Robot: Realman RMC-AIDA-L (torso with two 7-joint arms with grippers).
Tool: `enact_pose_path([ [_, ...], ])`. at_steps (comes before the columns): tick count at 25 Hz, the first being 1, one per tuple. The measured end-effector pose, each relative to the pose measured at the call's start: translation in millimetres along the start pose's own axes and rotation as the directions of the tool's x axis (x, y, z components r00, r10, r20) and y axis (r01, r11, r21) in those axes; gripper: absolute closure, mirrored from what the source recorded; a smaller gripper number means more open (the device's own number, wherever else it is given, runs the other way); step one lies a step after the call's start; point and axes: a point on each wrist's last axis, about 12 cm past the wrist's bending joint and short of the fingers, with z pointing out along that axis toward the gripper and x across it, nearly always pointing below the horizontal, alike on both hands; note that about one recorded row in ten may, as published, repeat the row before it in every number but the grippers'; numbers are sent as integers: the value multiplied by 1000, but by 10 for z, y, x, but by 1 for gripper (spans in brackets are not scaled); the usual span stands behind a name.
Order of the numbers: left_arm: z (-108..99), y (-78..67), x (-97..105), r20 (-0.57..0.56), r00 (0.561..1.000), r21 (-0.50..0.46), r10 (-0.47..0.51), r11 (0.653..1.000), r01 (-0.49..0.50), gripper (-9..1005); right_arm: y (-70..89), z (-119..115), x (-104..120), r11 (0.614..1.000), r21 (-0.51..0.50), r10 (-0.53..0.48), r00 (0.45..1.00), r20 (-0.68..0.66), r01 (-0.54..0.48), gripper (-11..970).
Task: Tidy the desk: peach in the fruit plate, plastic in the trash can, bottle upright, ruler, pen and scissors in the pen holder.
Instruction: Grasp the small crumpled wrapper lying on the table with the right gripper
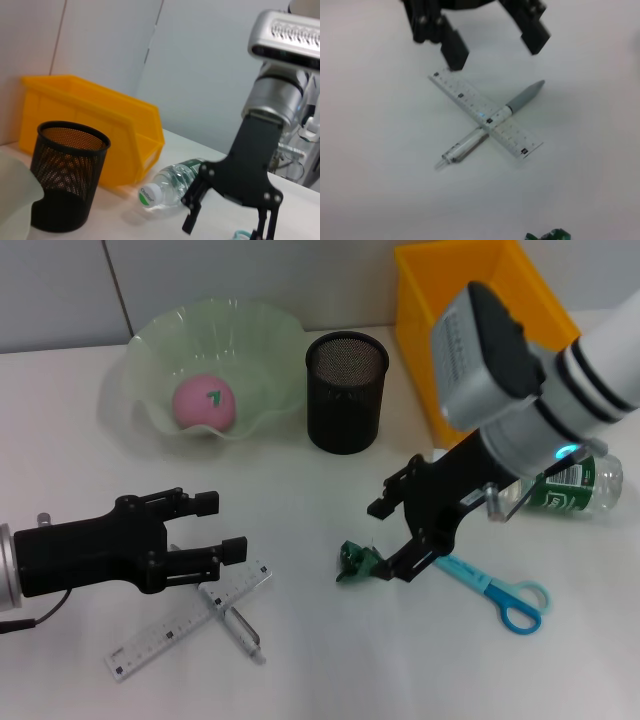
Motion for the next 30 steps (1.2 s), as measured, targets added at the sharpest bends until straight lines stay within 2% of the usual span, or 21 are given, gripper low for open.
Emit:
enact_pose_path([
  [7,-17,2,11,8,1000,-11,-6,1000,6,196,5,177,26,999,6,-38,999,-19,38,167],
  [30,4,10,32,9,1000,-29,-14,999,15,201,21,393,3,994,4,-109,994,-26,109,172],
])
